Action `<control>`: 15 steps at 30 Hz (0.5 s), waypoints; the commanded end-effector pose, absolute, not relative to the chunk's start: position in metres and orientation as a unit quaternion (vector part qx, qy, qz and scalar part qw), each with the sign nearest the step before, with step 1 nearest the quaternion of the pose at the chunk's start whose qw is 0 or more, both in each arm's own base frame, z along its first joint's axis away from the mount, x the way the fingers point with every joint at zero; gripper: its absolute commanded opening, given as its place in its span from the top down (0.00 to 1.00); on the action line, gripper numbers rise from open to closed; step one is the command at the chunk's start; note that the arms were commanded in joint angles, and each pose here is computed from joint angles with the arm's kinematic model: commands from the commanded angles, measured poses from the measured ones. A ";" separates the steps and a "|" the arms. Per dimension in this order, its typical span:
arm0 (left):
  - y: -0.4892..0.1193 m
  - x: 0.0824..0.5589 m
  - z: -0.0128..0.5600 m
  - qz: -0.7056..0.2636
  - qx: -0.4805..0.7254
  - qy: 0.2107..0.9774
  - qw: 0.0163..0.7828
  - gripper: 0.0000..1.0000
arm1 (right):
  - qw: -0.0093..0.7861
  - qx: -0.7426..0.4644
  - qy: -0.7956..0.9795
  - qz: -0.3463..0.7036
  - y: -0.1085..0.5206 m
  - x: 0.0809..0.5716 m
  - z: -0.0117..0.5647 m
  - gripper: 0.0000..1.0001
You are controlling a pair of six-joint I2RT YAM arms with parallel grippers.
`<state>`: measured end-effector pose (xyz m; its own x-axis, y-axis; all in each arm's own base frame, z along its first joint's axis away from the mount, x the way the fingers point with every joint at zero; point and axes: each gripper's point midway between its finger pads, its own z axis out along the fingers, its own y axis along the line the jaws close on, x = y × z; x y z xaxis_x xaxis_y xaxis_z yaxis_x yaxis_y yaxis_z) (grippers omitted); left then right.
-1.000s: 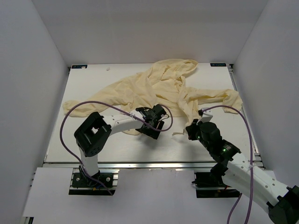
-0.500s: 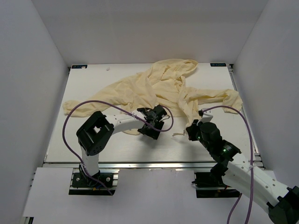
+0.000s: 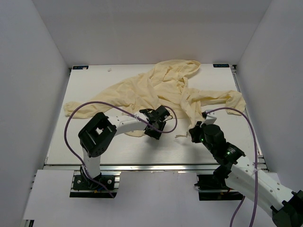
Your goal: Zip up the jacket
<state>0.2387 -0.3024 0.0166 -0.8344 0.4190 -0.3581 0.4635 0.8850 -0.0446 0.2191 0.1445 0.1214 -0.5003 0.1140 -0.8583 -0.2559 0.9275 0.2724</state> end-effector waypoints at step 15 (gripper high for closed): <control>-0.299 0.218 -0.039 -0.056 0.233 0.966 0.101 0.77 | 0.511 -0.025 0.842 0.171 0.135 0.223 0.129 1.00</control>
<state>0.2496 -0.3292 0.0148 -0.8264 0.3988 -0.3976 0.4749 0.8729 -0.1115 0.2189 0.1406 0.1209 -0.4987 0.1150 -0.8591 -0.2421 0.9332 0.2655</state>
